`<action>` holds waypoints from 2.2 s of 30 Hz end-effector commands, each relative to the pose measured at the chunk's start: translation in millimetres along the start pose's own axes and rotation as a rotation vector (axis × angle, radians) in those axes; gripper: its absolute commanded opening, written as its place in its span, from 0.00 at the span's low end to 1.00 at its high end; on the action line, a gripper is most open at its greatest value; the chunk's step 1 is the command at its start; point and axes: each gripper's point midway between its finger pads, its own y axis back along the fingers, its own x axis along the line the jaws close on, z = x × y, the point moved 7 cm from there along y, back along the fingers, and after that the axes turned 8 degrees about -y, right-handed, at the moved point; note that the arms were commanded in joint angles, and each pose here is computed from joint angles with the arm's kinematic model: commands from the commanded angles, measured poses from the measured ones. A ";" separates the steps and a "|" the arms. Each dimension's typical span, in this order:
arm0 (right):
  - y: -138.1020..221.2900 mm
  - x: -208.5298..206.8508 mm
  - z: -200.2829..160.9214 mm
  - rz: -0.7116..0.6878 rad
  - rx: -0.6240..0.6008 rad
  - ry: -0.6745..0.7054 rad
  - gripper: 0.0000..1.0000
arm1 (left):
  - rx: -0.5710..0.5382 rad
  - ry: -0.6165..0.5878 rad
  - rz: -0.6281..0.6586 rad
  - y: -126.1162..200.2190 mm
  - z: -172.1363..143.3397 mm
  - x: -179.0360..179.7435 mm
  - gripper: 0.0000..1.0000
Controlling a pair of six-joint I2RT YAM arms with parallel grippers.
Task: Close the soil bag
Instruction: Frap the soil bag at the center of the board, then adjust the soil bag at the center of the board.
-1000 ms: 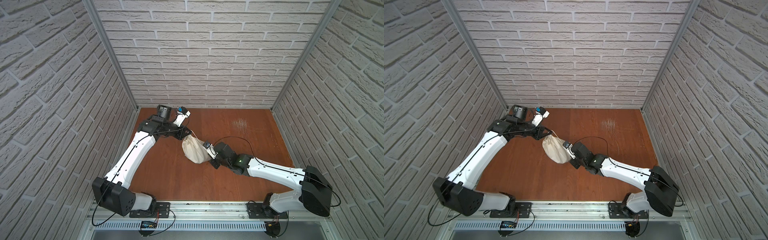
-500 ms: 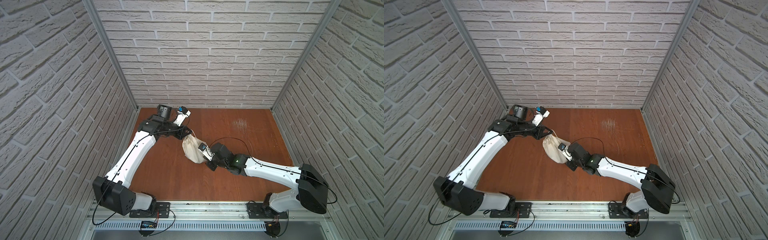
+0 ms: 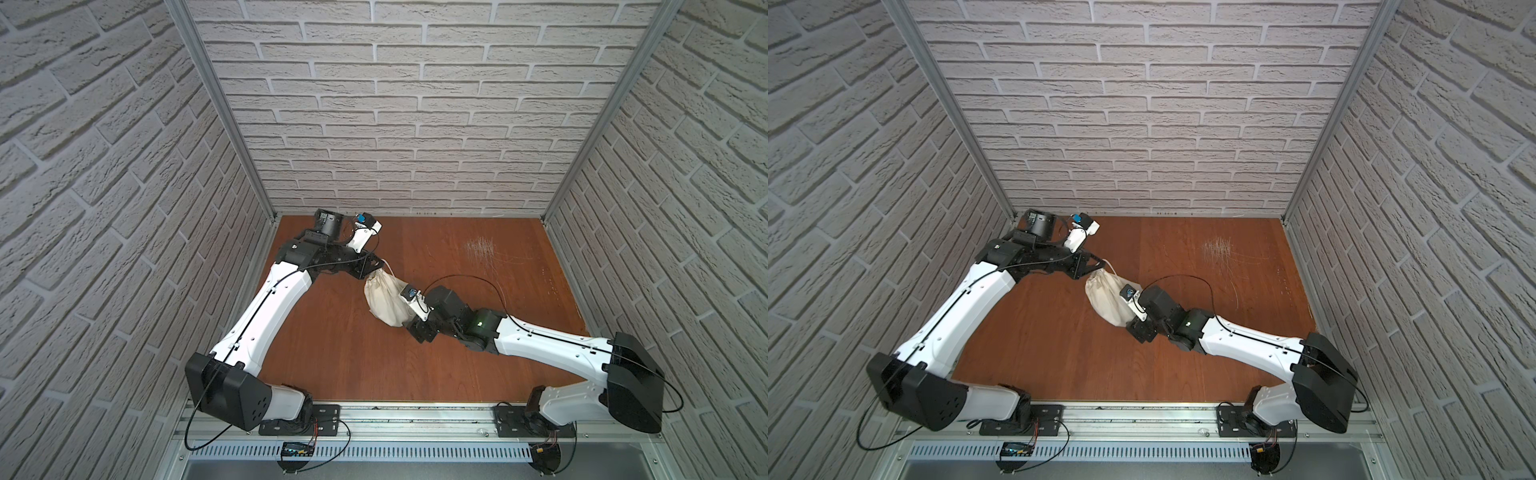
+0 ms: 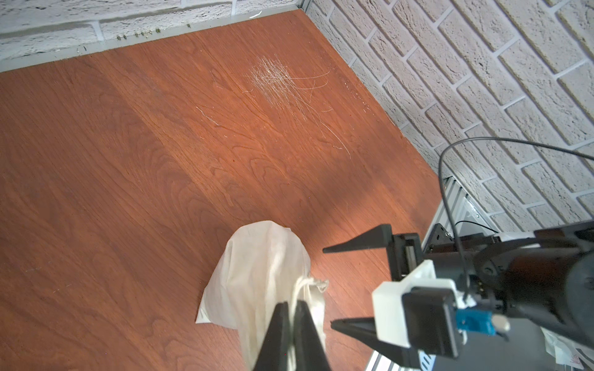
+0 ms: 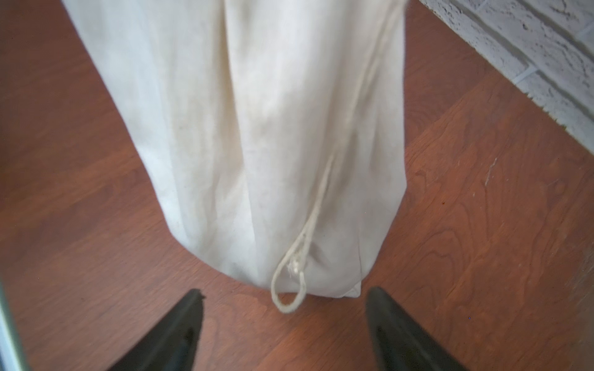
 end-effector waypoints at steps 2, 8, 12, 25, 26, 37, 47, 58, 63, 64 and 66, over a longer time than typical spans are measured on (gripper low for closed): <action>28.1 -5.0 4.9 0.036 -0.053 -0.048 0.99 | -0.035 -0.048 -0.021 3.0 10.0 -6.2 0.00; 62.6 -14.0 18.7 0.127 -0.128 -0.053 0.99 | -0.028 -0.055 -0.025 2.3 9.0 -8.1 0.00; 71.7 -11.4 24.9 0.197 -0.168 0.047 0.99 | -0.027 -0.060 -0.028 2.2 9.7 -9.3 0.00; 43.4 -1.4 45.5 0.367 -0.211 0.227 0.99 | -0.004 -0.105 -0.036 -3.4 18.0 -17.7 0.00; 40.9 -2.2 48.0 0.386 -0.216 0.224 0.99 | 0.000 -0.109 -0.041 -4.4 18.3 -18.6 0.00; 10.4 -6.7 78.9 0.506 -0.257 0.288 1.00 | 0.006 -0.151 -0.051 -4.8 27.7 -29.8 0.00; -18.9 -15.0 78.8 0.554 -0.240 0.279 0.99 | 0.004 -0.166 -0.050 -5.9 35.4 -32.8 0.00; -29.5 -18.3 64.4 0.548 -0.218 0.220 0.95 | 0.016 -0.148 -0.025 -14.5 36.2 -24.6 0.00; -20.3 -29.2 51.4 0.497 -0.198 0.168 0.96 | 0.058 -0.105 -0.010 -35.9 33.5 -3.7 0.00; -17.5 -30.5 48.4 0.489 -0.196 0.163 0.96 | 0.066 -0.090 -0.017 -42.0 32.7 0.1 0.00; -14.3 -34.6 43.6 0.457 -0.173 0.149 0.96 | 0.073 -0.075 -0.019 -53.5 32.3 7.3 0.00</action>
